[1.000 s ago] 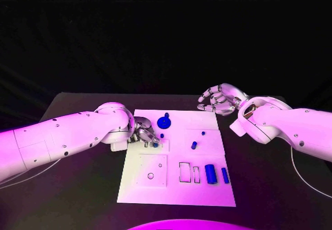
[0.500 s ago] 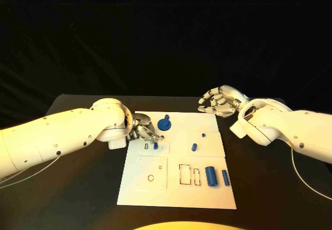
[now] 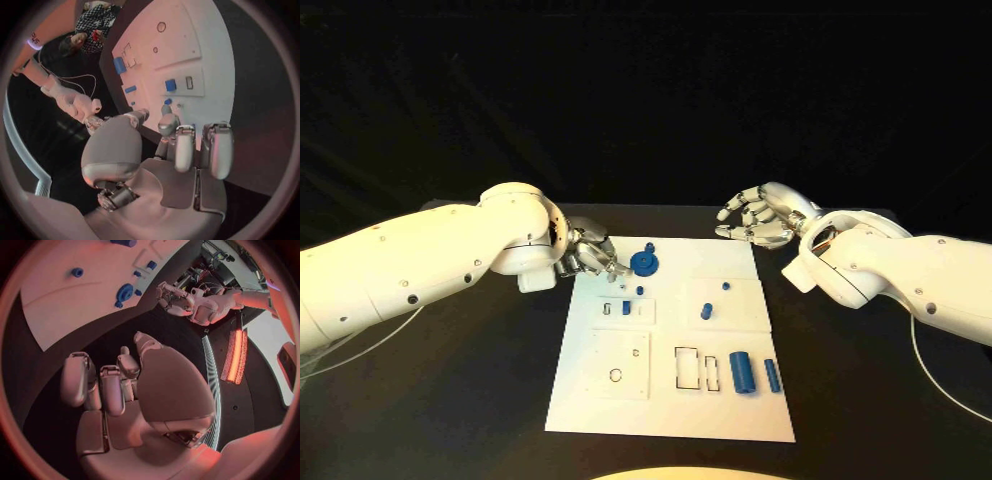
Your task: Assemble the parts on the task board
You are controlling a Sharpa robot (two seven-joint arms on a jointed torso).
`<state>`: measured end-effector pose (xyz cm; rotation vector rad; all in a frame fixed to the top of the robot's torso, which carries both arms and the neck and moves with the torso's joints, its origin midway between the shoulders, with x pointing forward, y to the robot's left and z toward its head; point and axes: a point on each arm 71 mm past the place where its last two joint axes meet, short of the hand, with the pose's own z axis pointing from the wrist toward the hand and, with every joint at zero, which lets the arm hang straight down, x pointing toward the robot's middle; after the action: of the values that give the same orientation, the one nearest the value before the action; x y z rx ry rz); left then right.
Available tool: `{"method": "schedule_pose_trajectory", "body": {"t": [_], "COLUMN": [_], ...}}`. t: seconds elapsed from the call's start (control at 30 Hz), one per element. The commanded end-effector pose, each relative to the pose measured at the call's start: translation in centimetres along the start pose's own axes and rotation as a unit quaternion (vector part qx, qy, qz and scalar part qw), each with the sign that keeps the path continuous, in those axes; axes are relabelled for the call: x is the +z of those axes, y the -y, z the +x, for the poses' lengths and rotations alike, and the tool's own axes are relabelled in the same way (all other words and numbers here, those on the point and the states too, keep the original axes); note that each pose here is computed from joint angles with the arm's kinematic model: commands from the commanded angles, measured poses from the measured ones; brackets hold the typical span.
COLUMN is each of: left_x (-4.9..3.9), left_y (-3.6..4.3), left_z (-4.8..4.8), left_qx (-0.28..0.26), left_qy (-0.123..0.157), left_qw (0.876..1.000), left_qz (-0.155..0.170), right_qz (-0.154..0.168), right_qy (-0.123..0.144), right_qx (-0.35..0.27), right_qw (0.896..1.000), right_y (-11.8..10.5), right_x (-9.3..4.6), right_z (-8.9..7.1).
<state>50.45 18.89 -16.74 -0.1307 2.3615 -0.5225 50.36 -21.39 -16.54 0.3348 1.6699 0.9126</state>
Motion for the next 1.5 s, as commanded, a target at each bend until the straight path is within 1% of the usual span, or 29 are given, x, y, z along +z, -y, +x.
{"method": "schedule_pose_trajectory", "body": {"t": [0.03, 0.13, 0.23, 0.33, 0.43, 0.53, 0.73, 0.97, 1.2, 1.5], "left_x": [0.35, 0.78, 1.21, 1.73, 2.27, 2.85, 3.95, 5.01, 5.36, 5.67], "left_y": [-0.13, -0.54, -0.89, -1.15, -1.41, -1.67, -1.92, -1.81, -1.75, -1.84], "left_z": [-1.09, -2.11, -2.86, -3.37, -3.63, -3.75, -3.79, -3.89, -4.01, -3.77], "left_qx": [-0.012, -0.015, -0.013, -0.011, -0.01, -0.009, -0.002, -0.006, -0.009, -0.006], "left_qy": [0.002, 0.014, 0.023, 0.025, 0.024, 0.022, 0.021, 0.025, 0.026, 0.012], "left_qw": [1.0, 1.0, 0.999, 0.999, 0.999, 0.999, 0.998, 0.997, 0.997, 0.997], "left_qz": [0.0, -0.011, -0.021, -0.03, -0.039, -0.048, -0.063, -0.068, -0.069, -0.072], "right_qz": [-0.007, -0.007, -0.007, -0.007, -0.008, -0.008, -0.009, -0.009, -0.009, -0.01], "right_qy": [-0.001, 0.001, 0.002, 0.002, 0.001, 0.0, 0.0, -0.001, -0.001, -0.002], "right_qx": [-0.004, -0.005, -0.005, -0.004, -0.004, -0.004, -0.004, -0.003, -0.003, -0.003], "right_qw": [1.0, 1.0, 1.0, 1.0, 1.0, 1.0, 1.0, 1.0, 1.0, 1.0], "right_y": [0.0, 0.0, 0.0, 0.0, 0.0, -0.1, -0.1, -0.2, -0.2, -0.2], "right_x": [0.0, 0.0, 0.0, 0.0, 0.0, 0.0, -0.1, -0.1, -0.1, 0.0], "right_z": [0.0, -0.1, -0.1, -0.1, 0.0, 0.0, 0.0, 0.1, 0.1, 0.1]}}
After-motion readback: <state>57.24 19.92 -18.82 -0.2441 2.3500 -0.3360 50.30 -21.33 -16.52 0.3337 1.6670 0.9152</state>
